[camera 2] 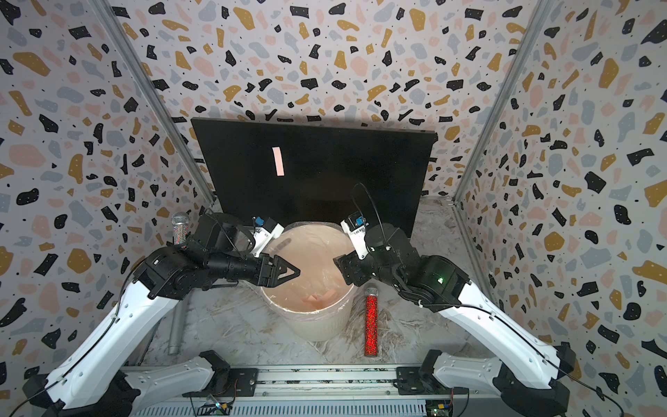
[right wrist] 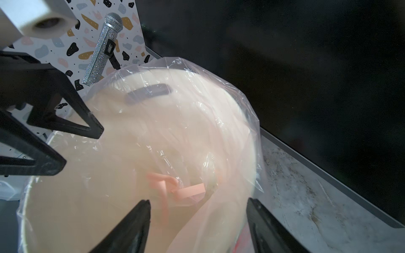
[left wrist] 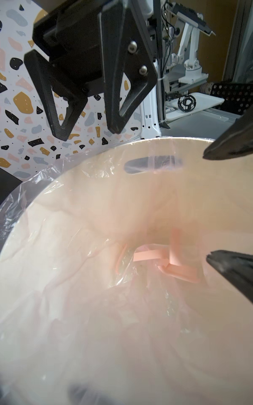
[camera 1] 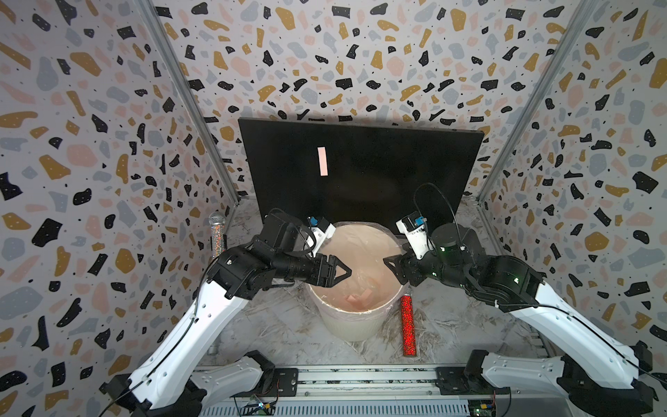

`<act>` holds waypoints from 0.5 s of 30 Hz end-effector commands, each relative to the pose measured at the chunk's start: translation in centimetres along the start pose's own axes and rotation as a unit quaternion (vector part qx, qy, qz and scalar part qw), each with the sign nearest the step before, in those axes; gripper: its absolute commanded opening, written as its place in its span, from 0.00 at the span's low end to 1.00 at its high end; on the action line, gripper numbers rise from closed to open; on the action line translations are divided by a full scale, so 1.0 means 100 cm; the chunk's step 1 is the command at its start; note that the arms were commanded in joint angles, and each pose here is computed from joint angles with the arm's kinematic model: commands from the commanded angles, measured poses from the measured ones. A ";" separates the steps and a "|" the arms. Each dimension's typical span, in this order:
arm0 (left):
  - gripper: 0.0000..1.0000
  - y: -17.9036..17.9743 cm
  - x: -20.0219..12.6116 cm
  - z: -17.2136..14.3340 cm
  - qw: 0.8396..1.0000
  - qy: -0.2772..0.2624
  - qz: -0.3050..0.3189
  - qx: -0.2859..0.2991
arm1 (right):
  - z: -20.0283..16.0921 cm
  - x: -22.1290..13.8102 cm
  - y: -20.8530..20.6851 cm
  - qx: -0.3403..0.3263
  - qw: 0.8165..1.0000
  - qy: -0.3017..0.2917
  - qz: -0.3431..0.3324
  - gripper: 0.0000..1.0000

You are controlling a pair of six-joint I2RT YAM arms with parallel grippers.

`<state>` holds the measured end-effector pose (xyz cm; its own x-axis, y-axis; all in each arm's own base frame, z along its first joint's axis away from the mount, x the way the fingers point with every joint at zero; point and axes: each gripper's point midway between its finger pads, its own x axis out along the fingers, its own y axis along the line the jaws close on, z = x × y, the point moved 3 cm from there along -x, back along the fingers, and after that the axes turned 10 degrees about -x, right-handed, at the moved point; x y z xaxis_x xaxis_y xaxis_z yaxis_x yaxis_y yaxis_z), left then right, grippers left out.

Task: Remove the sticky note from the monitor
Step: Place the sticky note in the trash bin.

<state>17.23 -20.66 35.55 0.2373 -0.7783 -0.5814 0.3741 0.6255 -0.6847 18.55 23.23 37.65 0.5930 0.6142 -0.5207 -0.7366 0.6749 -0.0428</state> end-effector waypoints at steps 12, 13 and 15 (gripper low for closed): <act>0.84 -0.023 -0.012 0.056 0.991 -0.111 -0.006 0.072 | 0.004 -0.012 -0.002 -0.002 1.000 -0.013 -0.004 0.76; 0.85 -0.023 -0.012 0.061 0.990 -0.121 -0.010 0.071 | 0.005 -0.012 -0.002 -0.001 1.000 -0.014 -0.003 0.76; 0.87 -0.023 -0.012 0.072 0.988 -0.140 -0.019 0.064 | 0.006 -0.014 -0.002 -0.001 1.000 -0.017 0.000 0.77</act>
<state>20.78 -21.29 38.50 0.3781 -0.7760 -0.5049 0.4458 0.6306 -0.6353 18.53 23.03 37.82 0.6002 0.6120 -0.5150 -0.7322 0.6796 -0.0457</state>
